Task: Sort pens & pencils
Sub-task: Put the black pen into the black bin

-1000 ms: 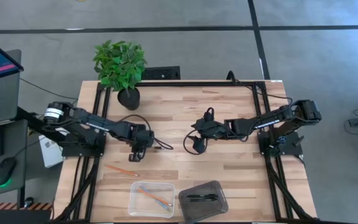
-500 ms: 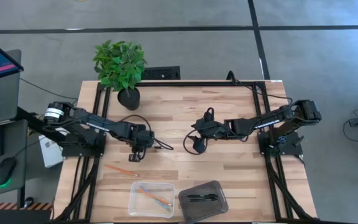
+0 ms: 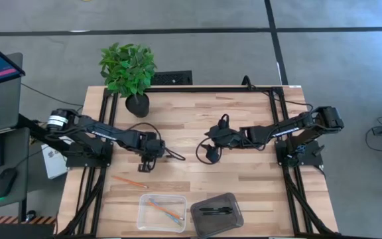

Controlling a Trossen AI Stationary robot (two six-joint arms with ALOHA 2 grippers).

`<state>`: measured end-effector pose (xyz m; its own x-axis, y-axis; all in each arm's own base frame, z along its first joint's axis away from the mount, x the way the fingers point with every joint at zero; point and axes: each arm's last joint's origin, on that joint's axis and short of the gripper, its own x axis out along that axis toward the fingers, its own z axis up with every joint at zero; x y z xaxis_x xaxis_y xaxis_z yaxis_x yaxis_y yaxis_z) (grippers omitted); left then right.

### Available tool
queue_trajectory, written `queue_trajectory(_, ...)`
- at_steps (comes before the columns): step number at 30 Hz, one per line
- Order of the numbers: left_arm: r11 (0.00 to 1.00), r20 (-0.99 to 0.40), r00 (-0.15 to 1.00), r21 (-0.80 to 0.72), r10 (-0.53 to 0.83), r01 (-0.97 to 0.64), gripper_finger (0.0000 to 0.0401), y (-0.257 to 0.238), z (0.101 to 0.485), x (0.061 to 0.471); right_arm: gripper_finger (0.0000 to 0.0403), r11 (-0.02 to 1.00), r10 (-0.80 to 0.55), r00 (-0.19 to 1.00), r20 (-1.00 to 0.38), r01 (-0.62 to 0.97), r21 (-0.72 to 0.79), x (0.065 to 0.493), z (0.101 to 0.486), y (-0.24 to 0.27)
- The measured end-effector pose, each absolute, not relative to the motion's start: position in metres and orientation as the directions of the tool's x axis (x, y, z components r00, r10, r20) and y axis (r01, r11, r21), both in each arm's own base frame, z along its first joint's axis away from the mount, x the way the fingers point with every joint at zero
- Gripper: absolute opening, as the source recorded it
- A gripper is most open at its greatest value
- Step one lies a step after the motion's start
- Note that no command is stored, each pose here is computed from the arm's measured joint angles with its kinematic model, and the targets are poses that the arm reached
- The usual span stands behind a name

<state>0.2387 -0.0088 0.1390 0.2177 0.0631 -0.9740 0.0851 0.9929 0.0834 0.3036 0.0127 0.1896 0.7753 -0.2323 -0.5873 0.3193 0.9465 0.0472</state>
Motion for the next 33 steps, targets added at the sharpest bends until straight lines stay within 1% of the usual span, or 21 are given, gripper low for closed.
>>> queue_trajectory(4, 0.988, -0.952, 0.279, 0.143, 0.123, 0.051, 0.0024, -0.006, 0.152, 0.237, 0.0292, 0.913, -0.254, 0.717, -0.649, 0.400, 0.085, 0.299, 0.183, 0.005)
queue_trajectory(6, 0.989, -0.942, 0.312, 0.143, 0.121, 0.046, 0.0021, -0.006, 0.160, 0.235, 0.0292, 0.900, -0.263, 0.691, -0.674, 0.428, 0.088, 0.296, 0.181, 0.001)
queue_trajectory(13, 0.986, -0.876, 0.459, 0.165, 0.145, 0.004, 0.0019, -0.005, 0.190, 0.227, 0.0292, 0.900, -0.264, 0.698, -0.665, 0.426, 0.090, 0.297, 0.182, -0.001)
queue_trajectory(16, 0.986, -0.818, 0.556, 0.168, 0.146, -0.013, 0.0019, -0.005, 0.205, 0.226, 0.0292, 0.913, -0.254, 0.748, -0.613, 0.395, 0.104, 0.302, 0.187, 0.002)
queue_trajectory(21, 0.982, -0.695, 0.701, 0.187, 0.161, -0.040, 0.0019, -0.005, 0.229, 0.226, 0.0292, 0.961, -0.191, 0.865, -0.465, 0.262, 0.093, 0.312, 0.202, 0.015)
queue_trajectory(23, 0.975, -0.654, 0.732, 0.215, 0.192, -0.064, 0.0019, -0.003, 0.236, 0.224, 0.0292, 0.973, -0.175, 0.891, -0.418, 0.222, 0.066, 0.314, 0.207, 0.019)
queue_trajectory(26, 0.966, -0.601, 0.769, 0.245, 0.217, -0.081, 0.0019, -0.002, 0.244, 0.223, 0.0292, 0.982, -0.165, 0.909, -0.384, 0.188, 0.024, 0.316, 0.210, 0.023)
queue_trajectory(33, 0.956, -0.496, 0.843, 0.286, 0.209, -0.068, 0.0020, -0.003, 0.254, 0.232, 0.0292, 0.985, -0.158, 0.939, -0.305, 0.173, 0.022, 0.318, 0.218, 0.024)
